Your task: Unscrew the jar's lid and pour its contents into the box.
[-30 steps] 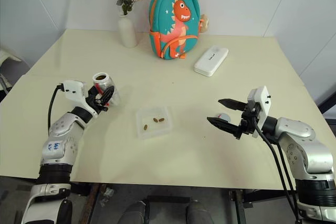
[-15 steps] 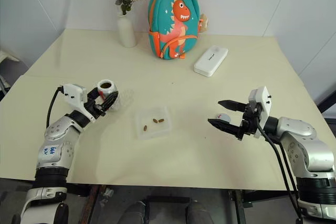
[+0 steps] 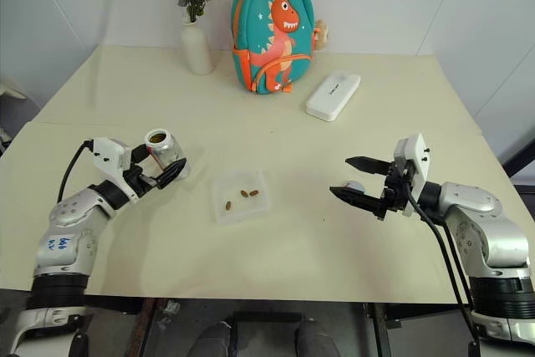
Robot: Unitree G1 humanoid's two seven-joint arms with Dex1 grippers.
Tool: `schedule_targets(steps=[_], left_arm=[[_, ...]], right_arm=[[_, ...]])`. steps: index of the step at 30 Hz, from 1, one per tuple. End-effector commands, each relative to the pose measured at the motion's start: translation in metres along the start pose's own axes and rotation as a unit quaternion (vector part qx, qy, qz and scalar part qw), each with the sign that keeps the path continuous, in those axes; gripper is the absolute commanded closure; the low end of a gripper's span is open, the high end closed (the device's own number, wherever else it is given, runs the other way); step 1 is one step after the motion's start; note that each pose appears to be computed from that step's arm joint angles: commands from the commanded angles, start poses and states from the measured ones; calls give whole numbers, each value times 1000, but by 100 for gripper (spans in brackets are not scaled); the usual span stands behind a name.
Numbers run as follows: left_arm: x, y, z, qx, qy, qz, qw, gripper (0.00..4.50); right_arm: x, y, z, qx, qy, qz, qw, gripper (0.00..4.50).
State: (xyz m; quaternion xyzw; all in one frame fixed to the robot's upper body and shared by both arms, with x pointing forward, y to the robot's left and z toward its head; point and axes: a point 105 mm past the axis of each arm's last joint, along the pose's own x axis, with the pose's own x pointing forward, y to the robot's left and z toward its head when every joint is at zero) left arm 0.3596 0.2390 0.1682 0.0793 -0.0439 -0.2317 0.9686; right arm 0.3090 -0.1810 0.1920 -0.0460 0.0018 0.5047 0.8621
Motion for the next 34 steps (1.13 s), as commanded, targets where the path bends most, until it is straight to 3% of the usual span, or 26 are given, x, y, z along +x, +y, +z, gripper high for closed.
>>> schedule_targets(steps=[1, 13, 22, 28, 31, 34], left_arm=[[-9, 10, 16, 23, -11, 5, 1000, 2], [-29, 11, 7, 39, 66, -75, 994, 2], [-62, -18, 5, -2, 95, -222, 970, 2], [-83, 9, 26, 37, 56, -239, 969, 2], [-91, 39, 51, 92, -15, -193, 977, 2], [-101, 56, 59, 112, -30, -171, 978, 2]], right_arm=[[-1, -1, 11, -19, -14, 4, 1000, 0], [-5, 3, 11, -19, -4, 10, 1000, 0], [-17, -2, 14, -29, 22, 18, 999, 0], [-27, -4, 19, -42, 26, 19, 999, 0], [-37, 2, 17, -40, 43, 42, 997, 0], [-48, 2, 12, -52, 75, 63, 994, 0]])
